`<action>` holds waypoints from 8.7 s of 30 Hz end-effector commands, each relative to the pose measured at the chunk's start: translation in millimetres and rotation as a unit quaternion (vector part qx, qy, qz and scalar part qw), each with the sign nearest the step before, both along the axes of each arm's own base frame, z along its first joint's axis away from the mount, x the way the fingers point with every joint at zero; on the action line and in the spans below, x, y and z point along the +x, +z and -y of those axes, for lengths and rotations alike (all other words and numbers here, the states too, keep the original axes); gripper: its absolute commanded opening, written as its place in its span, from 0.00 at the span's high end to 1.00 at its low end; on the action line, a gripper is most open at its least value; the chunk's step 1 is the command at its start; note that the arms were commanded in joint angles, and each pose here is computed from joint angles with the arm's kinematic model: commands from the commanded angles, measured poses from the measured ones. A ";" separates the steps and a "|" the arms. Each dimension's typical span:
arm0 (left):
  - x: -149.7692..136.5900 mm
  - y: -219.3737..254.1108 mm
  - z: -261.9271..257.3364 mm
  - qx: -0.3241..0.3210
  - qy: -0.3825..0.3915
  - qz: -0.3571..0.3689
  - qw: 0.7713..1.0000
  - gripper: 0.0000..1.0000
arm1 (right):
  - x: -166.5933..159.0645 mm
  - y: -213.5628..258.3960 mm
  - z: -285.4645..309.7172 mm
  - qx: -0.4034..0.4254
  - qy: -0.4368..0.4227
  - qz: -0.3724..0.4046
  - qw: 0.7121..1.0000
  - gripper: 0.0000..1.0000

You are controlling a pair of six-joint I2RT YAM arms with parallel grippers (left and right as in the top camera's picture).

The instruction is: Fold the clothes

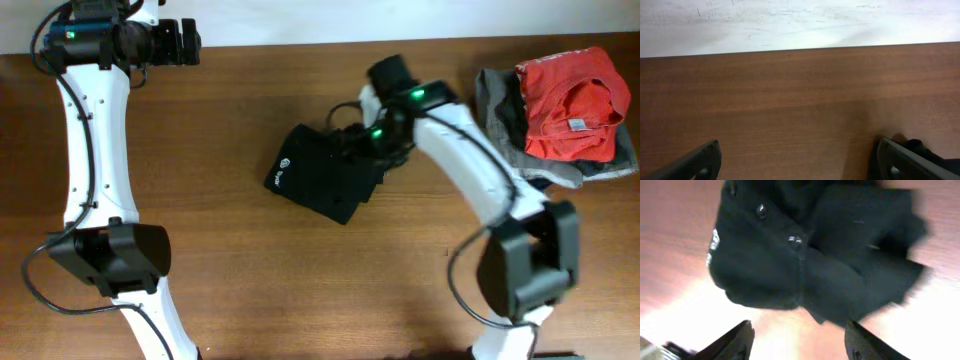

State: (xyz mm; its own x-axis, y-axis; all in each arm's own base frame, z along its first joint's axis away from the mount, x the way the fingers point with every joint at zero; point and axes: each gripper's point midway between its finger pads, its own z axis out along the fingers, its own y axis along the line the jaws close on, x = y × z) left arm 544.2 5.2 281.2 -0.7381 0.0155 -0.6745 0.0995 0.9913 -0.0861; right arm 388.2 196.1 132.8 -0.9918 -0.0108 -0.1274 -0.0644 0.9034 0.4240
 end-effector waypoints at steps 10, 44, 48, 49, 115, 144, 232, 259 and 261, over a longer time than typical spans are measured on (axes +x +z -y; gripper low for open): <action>-3.0 2.0 -1.2 0.009 -0.005 0.001 1.000 0.01 | 1.6 -57.8 41.6 0.021 -0.154 -0.059 0.986 0.30; -9.2 -3.4 -0.8 0.008 -0.005 -0.016 1.000 0.01 | 14.4 -119.5 -10.1 0.100 -0.153 -0.001 0.983 0.96; -9.2 -3.3 -0.8 0.008 -0.005 -0.016 1.000 0.01 | 34.5 -88.0 2.7 0.145 -0.126 0.039 0.981 0.96; -9.2 -3.3 -0.8 0.008 -0.005 -0.016 1.000 0.01 | 40.7 -75.0 6.5 0.157 -0.119 0.054 0.979 0.96; 4.6 -43.6 7.3 0.006 -0.013 -0.050 0.999 0.01 | 141.9 167.0 407.5 0.094 -0.532 0.353 0.764 0.96; 4.8 -43.5 7.3 0.006 -0.013 -0.050 0.999 0.01 | -2.0 79.6 403.7 0.014 -0.442 0.109 0.890 0.34; 38.9 -132.3 6.2 0.030 -0.005 -0.096 0.995 0.01 | 57.1 257.8 229.0 0.016 -0.126 0.336 0.933 0.01; 38.9 -132.3 6.5 0.030 -0.005 -0.096 0.995 0.01 | 49.3 279.7 89.8 0.030 0.046 0.395 0.917 0.01; 38.8 -132.3 6.2 0.030 -0.005 -0.096 0.995 0.01 | 51.3 304.8 86.8 -0.011 0.034 0.449 0.893 0.01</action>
